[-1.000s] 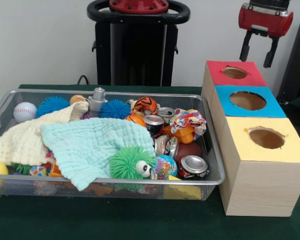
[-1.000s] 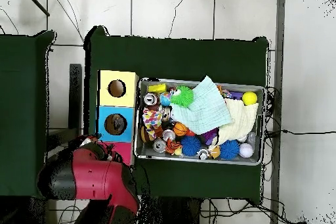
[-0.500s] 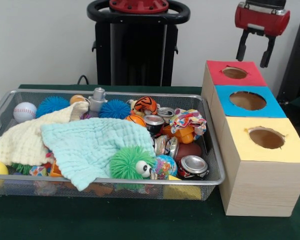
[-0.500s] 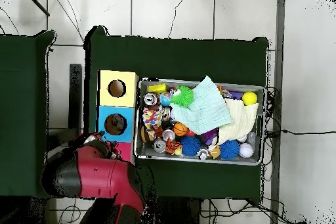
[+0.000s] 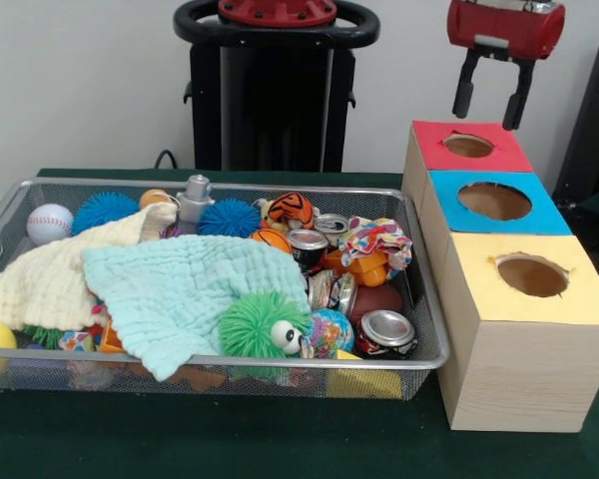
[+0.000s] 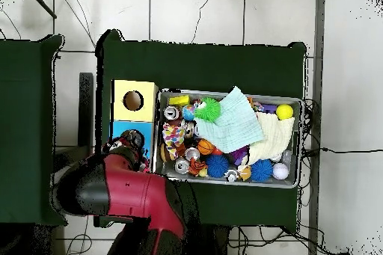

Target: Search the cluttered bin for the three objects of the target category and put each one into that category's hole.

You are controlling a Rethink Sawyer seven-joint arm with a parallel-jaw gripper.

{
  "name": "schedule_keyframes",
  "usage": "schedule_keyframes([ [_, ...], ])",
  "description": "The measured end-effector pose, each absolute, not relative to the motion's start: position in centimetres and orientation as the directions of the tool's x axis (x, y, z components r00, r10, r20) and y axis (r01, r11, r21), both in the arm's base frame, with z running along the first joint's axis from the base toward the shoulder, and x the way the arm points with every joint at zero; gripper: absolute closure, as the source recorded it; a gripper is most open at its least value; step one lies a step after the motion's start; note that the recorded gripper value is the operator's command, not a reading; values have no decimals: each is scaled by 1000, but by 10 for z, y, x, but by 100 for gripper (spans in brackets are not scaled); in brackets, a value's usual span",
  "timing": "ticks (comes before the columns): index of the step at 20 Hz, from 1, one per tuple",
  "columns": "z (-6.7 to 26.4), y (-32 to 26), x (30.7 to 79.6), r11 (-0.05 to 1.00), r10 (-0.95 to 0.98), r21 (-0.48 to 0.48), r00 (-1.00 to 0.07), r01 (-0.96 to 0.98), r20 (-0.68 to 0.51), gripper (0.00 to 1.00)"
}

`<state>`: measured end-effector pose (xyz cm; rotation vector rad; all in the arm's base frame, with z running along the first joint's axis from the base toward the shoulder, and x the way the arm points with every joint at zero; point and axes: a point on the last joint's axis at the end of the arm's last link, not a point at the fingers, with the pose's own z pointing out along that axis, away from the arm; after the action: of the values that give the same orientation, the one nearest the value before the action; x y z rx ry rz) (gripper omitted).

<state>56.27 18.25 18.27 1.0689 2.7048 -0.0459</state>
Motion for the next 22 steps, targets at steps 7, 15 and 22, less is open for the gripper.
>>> schedule_keyframes([
  [7, 193, 149, 576, 694, 709, 72, -662, 717, -242, 0],
  [15, 176, 95, 590, 681, 708, 61, -635, 730, -310, 0],
  [22, 155, 28, 599, 655, 713, 60, -590, 753, -379, 0],
])
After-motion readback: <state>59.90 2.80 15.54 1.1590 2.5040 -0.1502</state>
